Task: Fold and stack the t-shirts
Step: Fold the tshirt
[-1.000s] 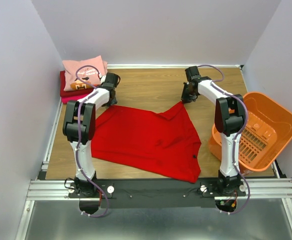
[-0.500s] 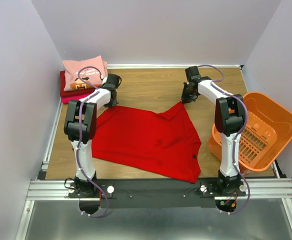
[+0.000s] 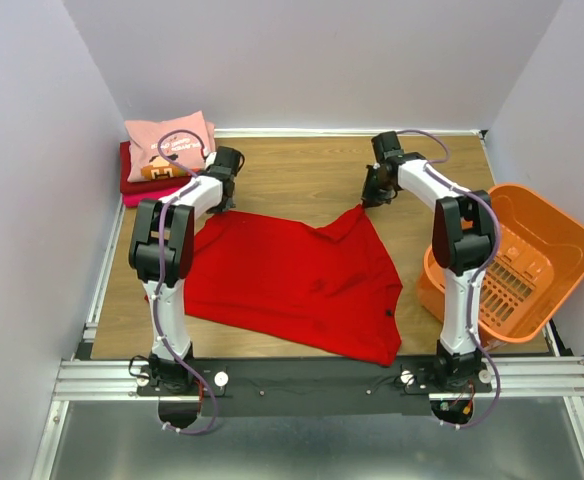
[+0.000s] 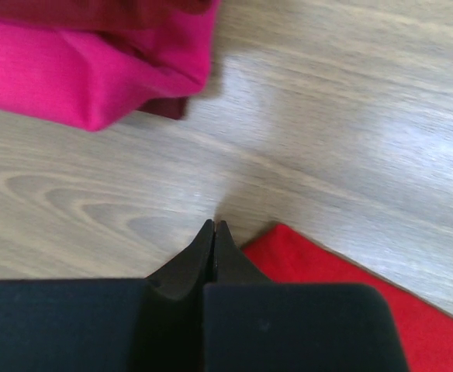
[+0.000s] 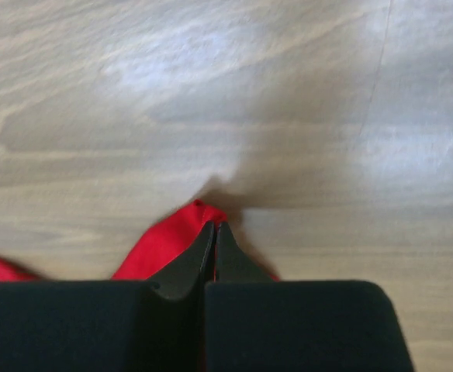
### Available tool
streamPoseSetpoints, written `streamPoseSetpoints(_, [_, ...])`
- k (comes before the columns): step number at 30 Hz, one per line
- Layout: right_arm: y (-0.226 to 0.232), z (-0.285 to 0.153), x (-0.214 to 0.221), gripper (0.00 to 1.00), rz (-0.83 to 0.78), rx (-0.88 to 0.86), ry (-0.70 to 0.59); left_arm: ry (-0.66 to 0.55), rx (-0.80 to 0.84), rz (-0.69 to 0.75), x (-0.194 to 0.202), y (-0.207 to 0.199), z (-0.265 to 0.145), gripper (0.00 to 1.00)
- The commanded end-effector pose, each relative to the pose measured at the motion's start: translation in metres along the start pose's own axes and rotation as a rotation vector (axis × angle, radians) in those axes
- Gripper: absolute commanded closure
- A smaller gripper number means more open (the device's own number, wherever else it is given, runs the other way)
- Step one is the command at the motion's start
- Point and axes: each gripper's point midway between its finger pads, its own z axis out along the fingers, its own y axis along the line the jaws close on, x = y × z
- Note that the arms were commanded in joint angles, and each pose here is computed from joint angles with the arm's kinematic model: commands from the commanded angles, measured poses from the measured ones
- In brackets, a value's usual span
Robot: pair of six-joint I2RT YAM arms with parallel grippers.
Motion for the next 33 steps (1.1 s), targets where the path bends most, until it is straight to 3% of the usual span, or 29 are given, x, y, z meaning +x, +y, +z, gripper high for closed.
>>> streamPoseSetpoints(1, [0.013,-0.038,0.0,0.96,0.007,-0.072,-0.004,-0.078,-0.091,0.009,-0.03,0.021,-0.02,1.0])
streamPoseSetpoints(11, [0.027,-0.089,0.006,0.96,0.039,-0.159,-0.032,-0.119,-0.191,-0.016,-0.043,0.059,-0.036,1.0])
streamPoseSetpoints(33, [0.042,-0.198,0.061,0.98,0.077,-0.231,0.014,-0.112,-0.309,-0.014,-0.035,0.109,-0.038,1.0])
